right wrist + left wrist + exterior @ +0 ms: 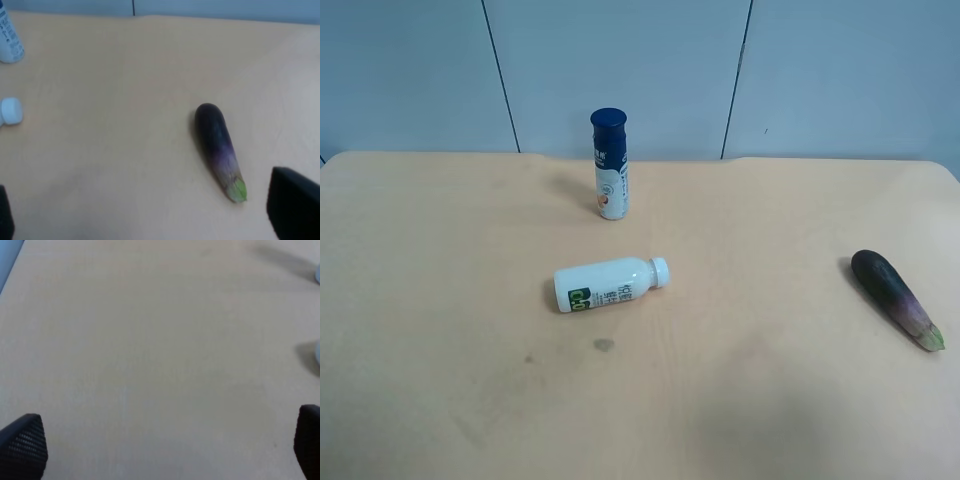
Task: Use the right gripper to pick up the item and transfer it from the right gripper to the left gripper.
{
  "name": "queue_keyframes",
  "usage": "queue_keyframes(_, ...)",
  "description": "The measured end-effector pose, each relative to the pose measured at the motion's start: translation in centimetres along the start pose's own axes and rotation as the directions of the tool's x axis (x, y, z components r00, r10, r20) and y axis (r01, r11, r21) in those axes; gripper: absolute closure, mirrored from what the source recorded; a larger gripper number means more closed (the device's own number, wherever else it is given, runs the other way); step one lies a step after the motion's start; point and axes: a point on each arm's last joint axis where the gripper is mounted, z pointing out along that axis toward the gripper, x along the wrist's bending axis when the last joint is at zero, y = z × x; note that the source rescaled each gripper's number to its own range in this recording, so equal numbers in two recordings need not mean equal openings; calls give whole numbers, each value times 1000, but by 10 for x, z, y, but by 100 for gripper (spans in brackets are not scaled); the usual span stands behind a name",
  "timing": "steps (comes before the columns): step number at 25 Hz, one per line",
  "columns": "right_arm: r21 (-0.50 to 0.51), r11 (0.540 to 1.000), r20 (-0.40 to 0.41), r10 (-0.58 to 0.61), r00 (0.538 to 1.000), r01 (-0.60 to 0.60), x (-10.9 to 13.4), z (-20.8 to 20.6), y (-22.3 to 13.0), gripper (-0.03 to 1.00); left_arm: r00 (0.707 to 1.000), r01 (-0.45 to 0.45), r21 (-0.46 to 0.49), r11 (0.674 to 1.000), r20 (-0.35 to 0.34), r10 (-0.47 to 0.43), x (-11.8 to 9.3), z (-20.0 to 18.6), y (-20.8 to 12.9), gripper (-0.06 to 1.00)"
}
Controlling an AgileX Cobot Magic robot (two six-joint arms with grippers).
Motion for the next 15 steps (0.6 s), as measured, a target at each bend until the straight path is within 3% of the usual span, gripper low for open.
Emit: queue_keyframes(15,0,1000,0,0,1000,0,0,0,0,-3,1000,0,0,1000,0,0,0,0,0,-6)
